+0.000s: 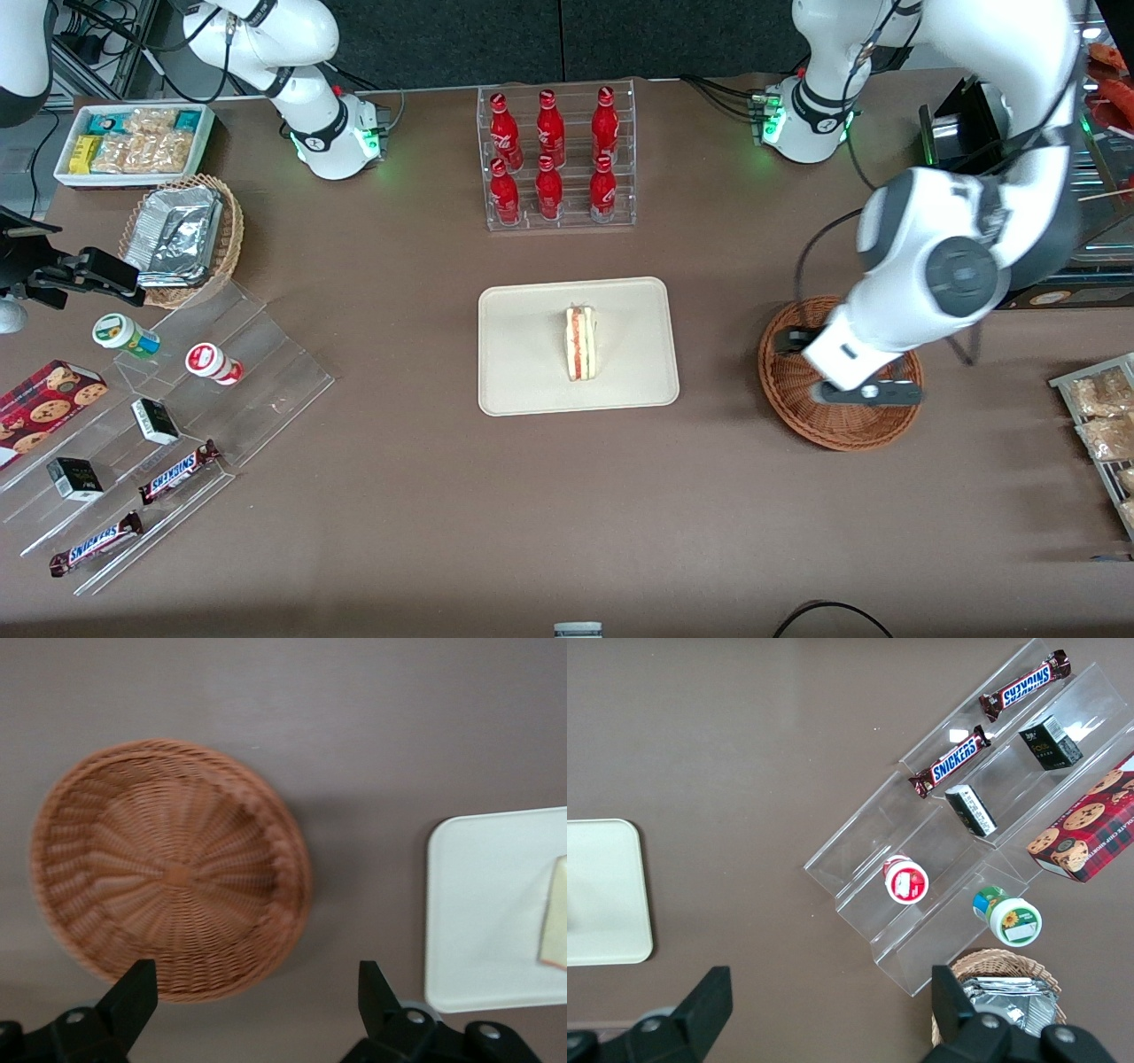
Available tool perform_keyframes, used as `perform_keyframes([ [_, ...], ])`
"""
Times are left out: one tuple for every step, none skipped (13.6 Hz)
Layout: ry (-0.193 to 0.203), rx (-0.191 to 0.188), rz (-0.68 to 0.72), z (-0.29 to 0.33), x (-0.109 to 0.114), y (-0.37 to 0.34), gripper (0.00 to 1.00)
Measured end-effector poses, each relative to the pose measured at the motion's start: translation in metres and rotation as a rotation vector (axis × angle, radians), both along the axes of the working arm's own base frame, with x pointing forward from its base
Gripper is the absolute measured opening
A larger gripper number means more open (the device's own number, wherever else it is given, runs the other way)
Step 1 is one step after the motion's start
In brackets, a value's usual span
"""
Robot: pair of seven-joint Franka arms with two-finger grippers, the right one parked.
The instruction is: Place sandwich from basket to tray
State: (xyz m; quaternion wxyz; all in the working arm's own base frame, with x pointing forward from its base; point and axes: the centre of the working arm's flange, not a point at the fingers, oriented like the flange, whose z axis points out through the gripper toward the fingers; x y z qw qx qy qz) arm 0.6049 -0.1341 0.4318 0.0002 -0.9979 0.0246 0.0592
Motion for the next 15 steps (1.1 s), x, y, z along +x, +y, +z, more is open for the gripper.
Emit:
perform_keyframes([
  [-0.005,-0.001,0.004,0.006,-0.004,0.015,1.0],
  [-0.012,-0.002,0.013,0.014,-0.008,0.026,1.0],
  [-0.019,-0.002,0.025,0.022,-0.012,0.038,1.0],
  [-0.022,-0.001,0.033,0.033,-0.018,0.046,1.0],
  [-0.016,0.001,0.037,0.046,-0.025,0.052,1.0],
  [-0.008,0.003,0.033,0.06,-0.033,0.055,1.0],
  [0.006,0.005,0.017,0.074,-0.042,0.058,1.0],
  [0.025,0.007,-0.004,0.087,-0.051,0.061,1.0],
  [0.04,0.009,-0.019,0.101,-0.057,0.063,1.0],
  [0.05,0.009,-0.028,0.115,-0.061,0.064,1.0],
  [0.063,0.01,-0.037,0.127,-0.064,0.065,1.0],
  [0.079,0.009,-0.053,0.138,-0.067,0.066,1.0],
  [0.091,0.007,-0.072,0.15,-0.07,0.069,1.0],
  [0.095,0.006,-0.077,0.16,-0.072,0.074,1.0],
  [0.094,0.004,-0.064,0.168,-0.072,0.085,1.0],
])
